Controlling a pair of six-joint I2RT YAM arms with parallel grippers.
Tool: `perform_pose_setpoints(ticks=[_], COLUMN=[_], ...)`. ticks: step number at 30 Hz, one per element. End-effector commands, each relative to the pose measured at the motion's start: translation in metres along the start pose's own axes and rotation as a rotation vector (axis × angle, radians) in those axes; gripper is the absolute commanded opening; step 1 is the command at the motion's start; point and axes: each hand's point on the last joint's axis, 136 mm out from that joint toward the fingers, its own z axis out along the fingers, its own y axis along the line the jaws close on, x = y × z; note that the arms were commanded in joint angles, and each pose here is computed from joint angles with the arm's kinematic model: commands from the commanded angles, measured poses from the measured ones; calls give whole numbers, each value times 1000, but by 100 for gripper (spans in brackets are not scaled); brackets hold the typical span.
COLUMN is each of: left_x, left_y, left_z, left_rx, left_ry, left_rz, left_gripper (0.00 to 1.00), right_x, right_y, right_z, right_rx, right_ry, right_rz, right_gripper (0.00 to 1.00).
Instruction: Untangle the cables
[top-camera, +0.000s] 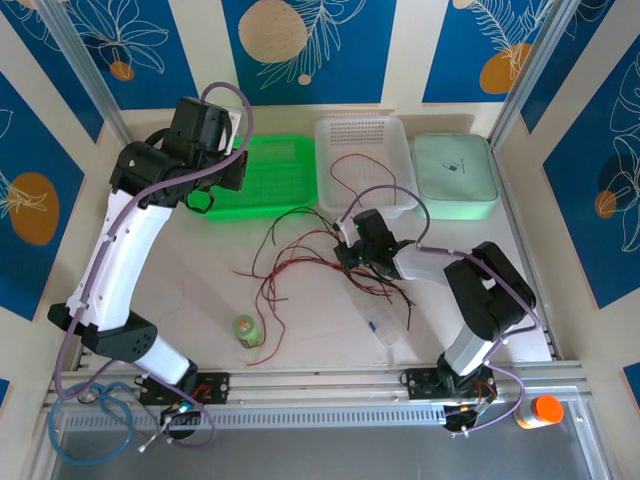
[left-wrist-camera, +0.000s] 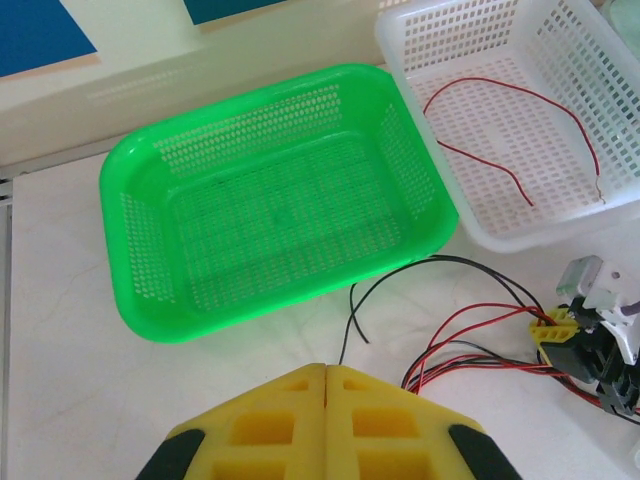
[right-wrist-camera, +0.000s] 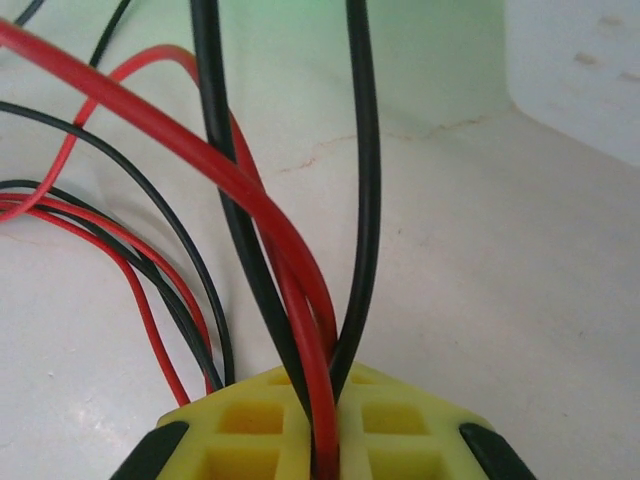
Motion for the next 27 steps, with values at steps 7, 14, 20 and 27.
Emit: perform_pose_setpoints(ticks=[7,14,20,27], left_x=[67,158,213,247], left_y=[-25,-23,-22,-28], left_z=[68,144,196,237], left_rx=[92,73,57,71], left_ry=[184,439,562,605], left_rz=[-61,-259,-274,-237], left_gripper=[20,41,50,54], right_x=[-15,-18,-19,-19], right_y=[1,1,4,7], right_z=[-19,-24,-24,-24], right_rx=[4,-2,-18,-31], right_ry=[-39,-36,-41,-40], right_rz=[11,3,3,7], right_gripper=[9,9,9,9])
